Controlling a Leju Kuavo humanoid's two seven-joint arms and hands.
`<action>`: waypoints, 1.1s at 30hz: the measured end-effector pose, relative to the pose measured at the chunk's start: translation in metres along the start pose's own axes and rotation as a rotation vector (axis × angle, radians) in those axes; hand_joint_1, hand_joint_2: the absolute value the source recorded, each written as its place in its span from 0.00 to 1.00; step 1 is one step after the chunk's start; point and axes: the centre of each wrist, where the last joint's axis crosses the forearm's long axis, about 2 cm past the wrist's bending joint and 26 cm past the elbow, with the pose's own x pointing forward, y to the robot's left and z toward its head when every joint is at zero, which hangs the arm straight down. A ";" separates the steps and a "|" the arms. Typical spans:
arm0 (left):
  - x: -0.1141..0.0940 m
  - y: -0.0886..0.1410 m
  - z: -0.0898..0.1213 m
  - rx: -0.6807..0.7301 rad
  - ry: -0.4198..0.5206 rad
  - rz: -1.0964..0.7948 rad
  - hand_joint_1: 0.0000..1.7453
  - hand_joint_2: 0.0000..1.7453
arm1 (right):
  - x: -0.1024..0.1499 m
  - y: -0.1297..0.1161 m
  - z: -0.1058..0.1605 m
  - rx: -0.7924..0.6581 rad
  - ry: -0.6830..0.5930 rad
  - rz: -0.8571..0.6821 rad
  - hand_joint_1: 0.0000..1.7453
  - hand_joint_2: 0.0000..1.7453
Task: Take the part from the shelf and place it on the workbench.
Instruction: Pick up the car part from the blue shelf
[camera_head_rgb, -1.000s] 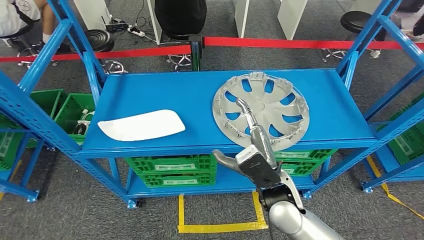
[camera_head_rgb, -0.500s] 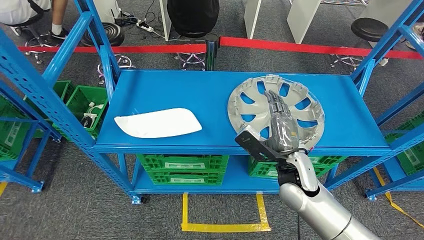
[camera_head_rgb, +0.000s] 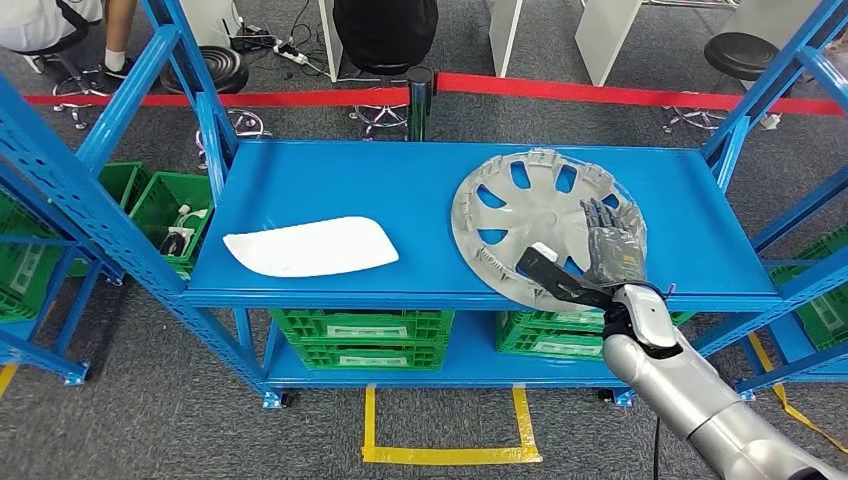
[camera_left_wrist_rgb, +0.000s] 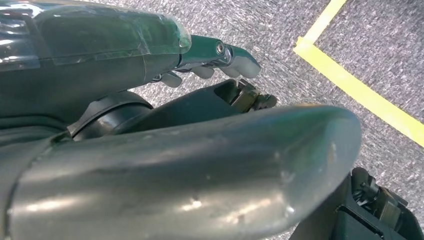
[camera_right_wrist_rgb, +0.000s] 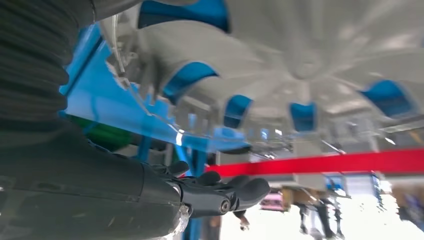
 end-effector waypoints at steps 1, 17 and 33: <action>0.000 0.000 0.000 0.000 -0.001 -0.001 0.00 0.00 | -0.004 0.001 -0.001 0.006 0.012 0.002 0.00 1.00; -0.001 0.001 0.000 0.024 0.004 -0.005 0.00 0.00 | -0.031 0.015 -0.002 0.100 0.045 -0.060 0.00 1.00; -0.001 0.001 0.000 0.027 0.003 -0.005 0.00 0.00 | -0.039 0.019 -0.002 0.140 0.071 -0.102 0.00 1.00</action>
